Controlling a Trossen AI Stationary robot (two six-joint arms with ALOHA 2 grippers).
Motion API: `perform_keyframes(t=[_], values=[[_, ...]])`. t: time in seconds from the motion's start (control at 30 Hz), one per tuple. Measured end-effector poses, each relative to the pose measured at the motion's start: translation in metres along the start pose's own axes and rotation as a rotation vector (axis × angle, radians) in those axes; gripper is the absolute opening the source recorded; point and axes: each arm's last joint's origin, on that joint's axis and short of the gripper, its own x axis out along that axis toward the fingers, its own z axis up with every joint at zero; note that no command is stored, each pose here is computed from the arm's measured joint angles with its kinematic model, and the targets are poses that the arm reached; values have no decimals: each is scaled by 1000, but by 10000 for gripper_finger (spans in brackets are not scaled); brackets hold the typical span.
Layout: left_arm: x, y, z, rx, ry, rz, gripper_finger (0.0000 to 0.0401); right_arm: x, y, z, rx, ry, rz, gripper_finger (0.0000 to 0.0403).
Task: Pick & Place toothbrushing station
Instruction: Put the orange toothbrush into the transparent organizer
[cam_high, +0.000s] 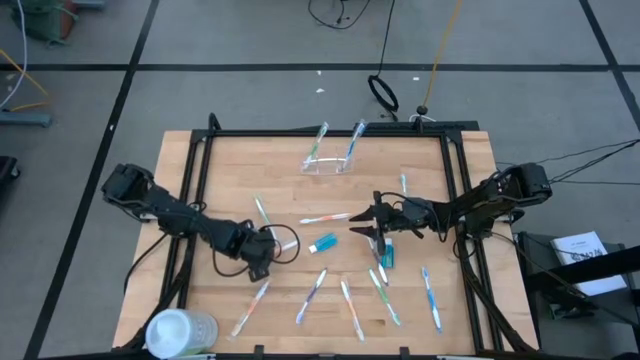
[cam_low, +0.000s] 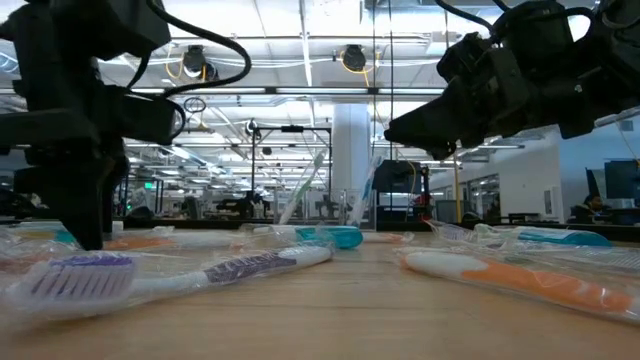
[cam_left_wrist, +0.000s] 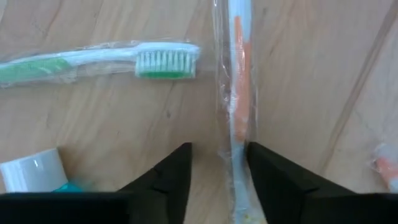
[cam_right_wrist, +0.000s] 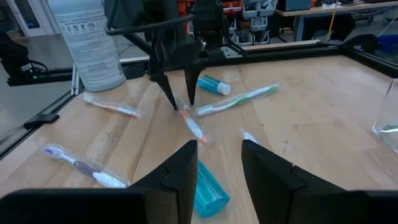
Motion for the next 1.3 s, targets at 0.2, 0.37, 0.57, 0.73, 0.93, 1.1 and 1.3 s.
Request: perform_keyframes(t=[0.2, 0.37, 0.57, 0.73, 0.93, 1.1, 1.3], values=[[1, 2, 1, 93, 29, -28, 67, 0, 0, 0, 0, 2, 0, 116], [1, 6, 3, 155, 54, -42, 10, 0, 0, 0, 0, 4, 0, 116], [-18, -1, 12, 286, 137, 34, 16, 0, 0, 0, 0, 5, 0, 116], [-60, -10, 40, 447, 46, 226, 7, 0, 0, 0, 0, 4, 0, 116], [-99, -15, 71, 904, -69, 491, 15, 0, 0, 0, 0, 5, 0, 116], [-117, -4, 101, 1231, -44, 939, 5, 0, 0, -1, 0, 5, 0, 116], [-125, 35, 147, 1360, 168, 1224, 22, 0, 0, -3, 49, 34, 0, 116]])
